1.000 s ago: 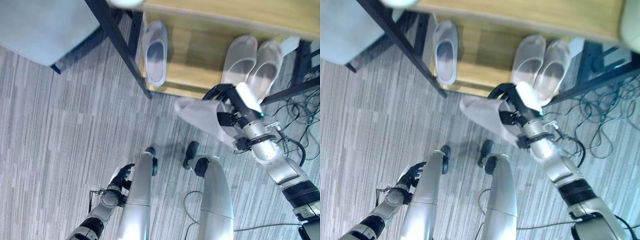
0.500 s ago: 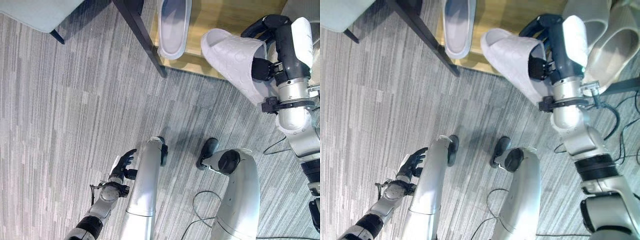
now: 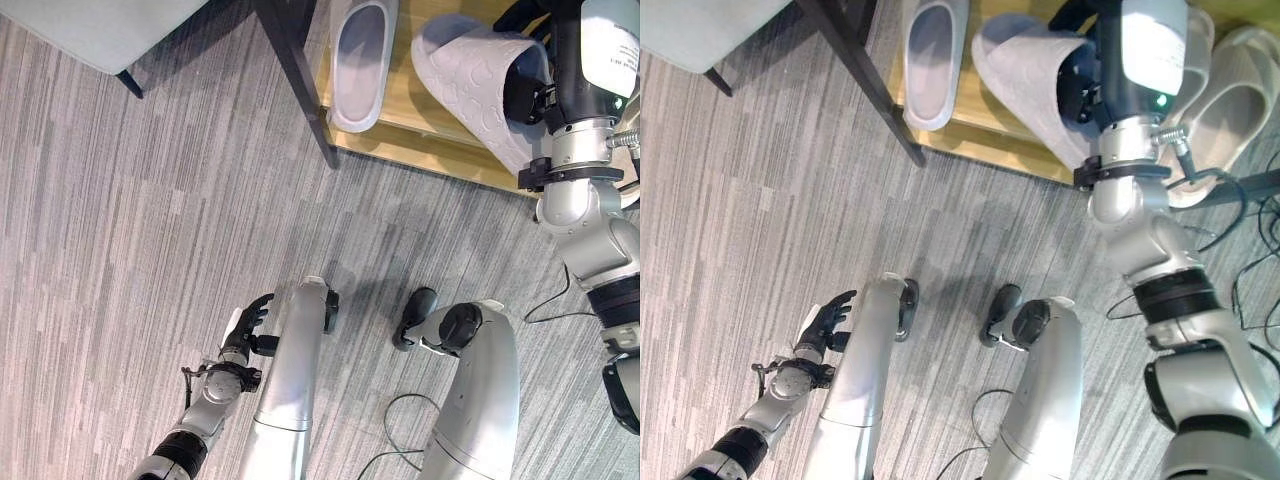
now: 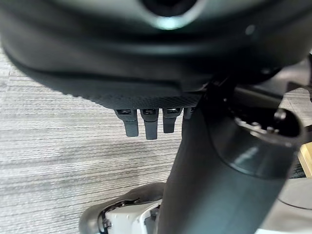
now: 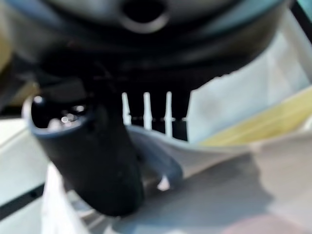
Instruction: Arrange the slippers neatly on the shoe rack.
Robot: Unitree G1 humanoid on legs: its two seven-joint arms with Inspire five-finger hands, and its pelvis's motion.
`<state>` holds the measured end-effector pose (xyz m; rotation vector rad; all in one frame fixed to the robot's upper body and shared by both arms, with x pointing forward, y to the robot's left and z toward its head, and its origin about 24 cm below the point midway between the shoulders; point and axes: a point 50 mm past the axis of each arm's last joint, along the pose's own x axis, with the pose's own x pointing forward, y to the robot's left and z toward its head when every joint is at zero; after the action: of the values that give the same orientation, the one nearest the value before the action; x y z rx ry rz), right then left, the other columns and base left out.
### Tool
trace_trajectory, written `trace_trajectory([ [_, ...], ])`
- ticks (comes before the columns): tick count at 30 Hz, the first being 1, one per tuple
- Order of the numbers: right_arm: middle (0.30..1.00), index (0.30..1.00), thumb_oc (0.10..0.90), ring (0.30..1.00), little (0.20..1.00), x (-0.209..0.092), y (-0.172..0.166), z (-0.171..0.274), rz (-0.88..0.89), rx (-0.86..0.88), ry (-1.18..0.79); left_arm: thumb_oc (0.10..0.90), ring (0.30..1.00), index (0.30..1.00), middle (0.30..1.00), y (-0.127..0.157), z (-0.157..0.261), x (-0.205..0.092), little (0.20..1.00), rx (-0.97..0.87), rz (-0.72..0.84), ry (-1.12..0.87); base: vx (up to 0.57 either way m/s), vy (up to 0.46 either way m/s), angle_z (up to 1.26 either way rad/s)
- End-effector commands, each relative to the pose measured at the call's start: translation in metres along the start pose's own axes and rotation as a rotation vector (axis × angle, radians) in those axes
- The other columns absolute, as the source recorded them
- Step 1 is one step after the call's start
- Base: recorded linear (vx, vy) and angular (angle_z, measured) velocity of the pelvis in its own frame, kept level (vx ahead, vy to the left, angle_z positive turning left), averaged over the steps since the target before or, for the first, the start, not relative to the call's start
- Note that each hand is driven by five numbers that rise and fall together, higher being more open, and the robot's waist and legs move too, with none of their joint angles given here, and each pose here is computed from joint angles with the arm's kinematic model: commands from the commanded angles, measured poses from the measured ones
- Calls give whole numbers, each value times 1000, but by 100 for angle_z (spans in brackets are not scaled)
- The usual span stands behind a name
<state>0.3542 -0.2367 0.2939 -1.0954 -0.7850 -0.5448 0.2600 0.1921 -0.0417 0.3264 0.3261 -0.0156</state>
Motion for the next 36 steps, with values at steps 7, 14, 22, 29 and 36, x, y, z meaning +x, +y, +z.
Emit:
trace_trajectory([
  [7,300,300,400,300,300,55,-38,41,-289,31,-69,800,900,900,900,10,-12,-9,900,33,38,9,-4,12,6],
  [14,300,300,400,300,300,71,-44,37,-334,7,14,800,900,900,900,11,-12,-8,900,38,42,14,5,7,5],
  [22,300,300,400,300,300,77,-53,29,-369,-6,67,800,900,900,900,6,-5,-5,900,39,16,-14,9,3,5],
  [29,900,900,800,900,900,79,-53,24,-376,18,119,800,900,900,900,-1,-4,-4,900,43,-9,-12,0,0,0],
  [36,900,900,800,900,900,78,-57,33,-385,5,50,800,900,900,900,-3,-9,-5,900,44,-20,11,4,-15,1],
])
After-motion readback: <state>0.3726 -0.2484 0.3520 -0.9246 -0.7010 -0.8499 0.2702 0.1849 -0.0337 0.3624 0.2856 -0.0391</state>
